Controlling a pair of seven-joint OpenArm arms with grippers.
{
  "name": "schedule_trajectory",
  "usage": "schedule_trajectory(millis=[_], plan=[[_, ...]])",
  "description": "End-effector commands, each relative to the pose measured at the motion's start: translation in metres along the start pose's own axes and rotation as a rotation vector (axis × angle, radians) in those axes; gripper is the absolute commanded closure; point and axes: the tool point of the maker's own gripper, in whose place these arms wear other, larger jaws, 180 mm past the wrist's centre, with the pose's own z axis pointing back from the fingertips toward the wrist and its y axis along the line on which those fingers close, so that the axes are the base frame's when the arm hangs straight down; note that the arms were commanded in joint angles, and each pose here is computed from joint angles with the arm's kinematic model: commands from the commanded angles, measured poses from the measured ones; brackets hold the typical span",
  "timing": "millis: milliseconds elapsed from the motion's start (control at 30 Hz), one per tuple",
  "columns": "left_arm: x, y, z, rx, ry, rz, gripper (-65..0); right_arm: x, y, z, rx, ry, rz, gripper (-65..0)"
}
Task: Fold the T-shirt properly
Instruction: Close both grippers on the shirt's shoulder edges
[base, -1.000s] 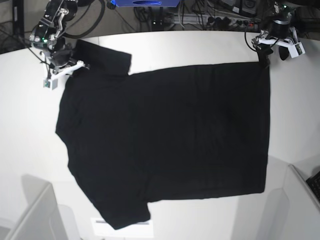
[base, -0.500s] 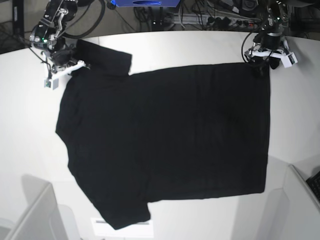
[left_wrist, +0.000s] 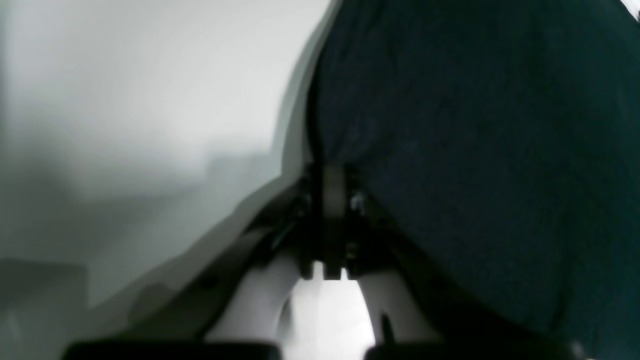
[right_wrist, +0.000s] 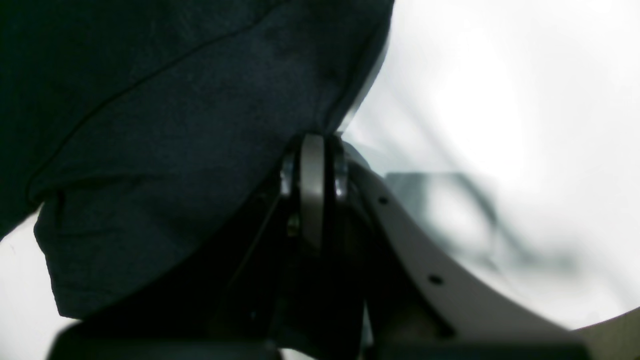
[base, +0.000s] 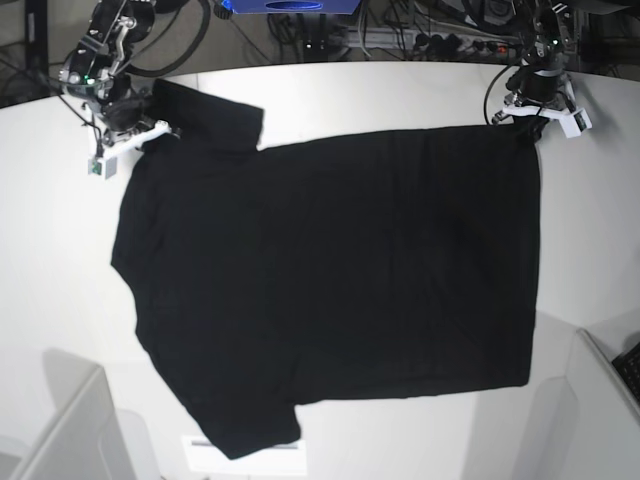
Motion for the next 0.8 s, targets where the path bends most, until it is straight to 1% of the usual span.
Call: schedule_trajectory(millis=[0,67,200,267,433,500,633,700,767], plan=[[0.002,0.001,0.003,-0.004,0.002,-0.011,0.0,-0.010,-0.006,0.003,-0.021,0.046,0.014,0.0],[0.002,0.002,0.003,-0.003,0.004,-0.014,0.0,-0.012,-0.008,0.006,-0.028,0.045,0.018,0.0],[-0.002,0.009,0.008,0.012,0.016,-0.021,0.0,-0.006,-0.009,0.020,-0.044,0.007,0.031,0.0],[0.001,0.005,0.012,0.003,0.009,-0.030,0.0,-0.002,-0.010,0.027,-0.052,-0.011,0.043,0.0],[0.004,0.005,0.026,0.001,0.007,-0.058,0.0,-0.007,-0.013,0.034,-0.064,-0.006,0.053,0.0],[0.004,0.005,0.033,0.007,0.011,-0.116,0.0,-0.011,-0.014,0.035,-0.068,0.003,0.054,0.0],[0.011,-0.001,0.050,0.018,0.003,-0.288,0.0,-0.019,-0.016,0.041,-0.075,0.016,0.064,0.0],[0.014,-0.004,0.056,0.019,-0.003,-0.343,0.0,-0.015,-0.015,0.047,-0.078,-0.002,0.079,0.0],[0.018,-0.007,0.058,0.017,-0.013,-0.364,0.0,-0.004,-0.011,0.053,-0.068,-0.038,0.082,0.0]])
